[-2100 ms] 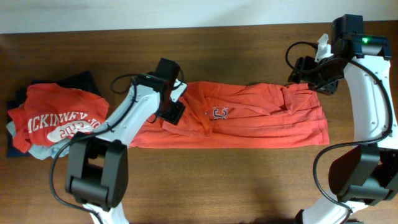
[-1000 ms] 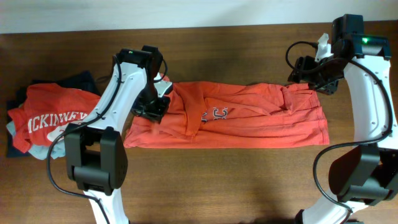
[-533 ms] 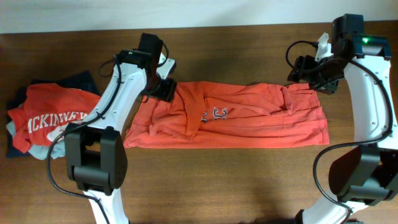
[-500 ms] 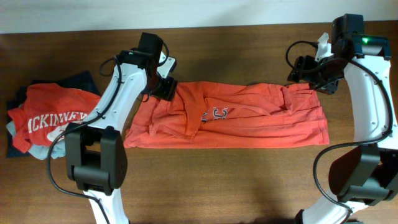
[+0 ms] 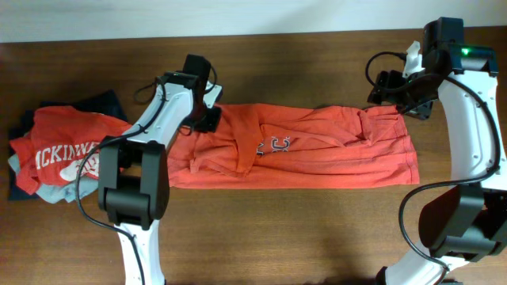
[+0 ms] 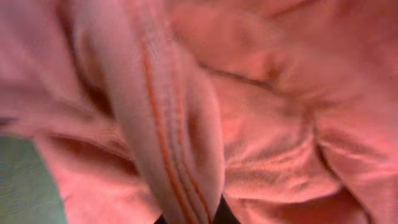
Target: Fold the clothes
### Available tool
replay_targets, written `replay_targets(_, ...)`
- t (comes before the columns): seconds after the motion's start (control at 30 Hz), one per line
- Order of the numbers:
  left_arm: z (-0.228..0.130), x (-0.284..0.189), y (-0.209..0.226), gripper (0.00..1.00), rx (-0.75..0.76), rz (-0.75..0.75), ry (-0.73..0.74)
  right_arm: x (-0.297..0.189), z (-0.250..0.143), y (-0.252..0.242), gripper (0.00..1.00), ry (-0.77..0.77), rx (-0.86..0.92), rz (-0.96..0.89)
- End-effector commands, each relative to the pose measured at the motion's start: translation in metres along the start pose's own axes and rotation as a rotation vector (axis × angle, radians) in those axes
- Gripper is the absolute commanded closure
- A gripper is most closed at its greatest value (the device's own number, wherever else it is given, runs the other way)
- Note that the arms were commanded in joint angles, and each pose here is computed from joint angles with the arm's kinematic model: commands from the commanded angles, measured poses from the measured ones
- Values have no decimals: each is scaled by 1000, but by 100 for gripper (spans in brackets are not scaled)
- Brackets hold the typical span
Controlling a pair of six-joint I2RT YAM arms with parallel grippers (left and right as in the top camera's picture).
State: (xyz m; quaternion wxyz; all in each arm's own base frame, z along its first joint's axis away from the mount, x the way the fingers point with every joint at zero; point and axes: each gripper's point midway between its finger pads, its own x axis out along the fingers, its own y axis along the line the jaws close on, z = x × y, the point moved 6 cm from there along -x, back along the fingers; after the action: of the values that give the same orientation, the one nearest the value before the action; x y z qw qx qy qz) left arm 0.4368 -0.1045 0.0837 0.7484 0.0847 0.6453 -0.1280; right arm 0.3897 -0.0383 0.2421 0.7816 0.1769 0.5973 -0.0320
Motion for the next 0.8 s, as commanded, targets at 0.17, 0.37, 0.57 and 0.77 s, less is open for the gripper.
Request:
replay_targets(0.17, -14, -26, 56, 96, -179, 86, 30, 47, 3, -10, 35, 113, 12, -45)
replay_targets(0.37, -15, -26, 56, 94, -181, 80, 31, 80, -2, -18, 37, 211, 39, -66)
replay_targets(0.57, -14, -26, 55, 93, -179, 80, 28, 109, 4, -24, 36, 224, 53, -74)
replay_targets(0.77, -14, -26, 55, 93, -179, 80, 27, 138, 12, -29, 39, 216, 74, -83)
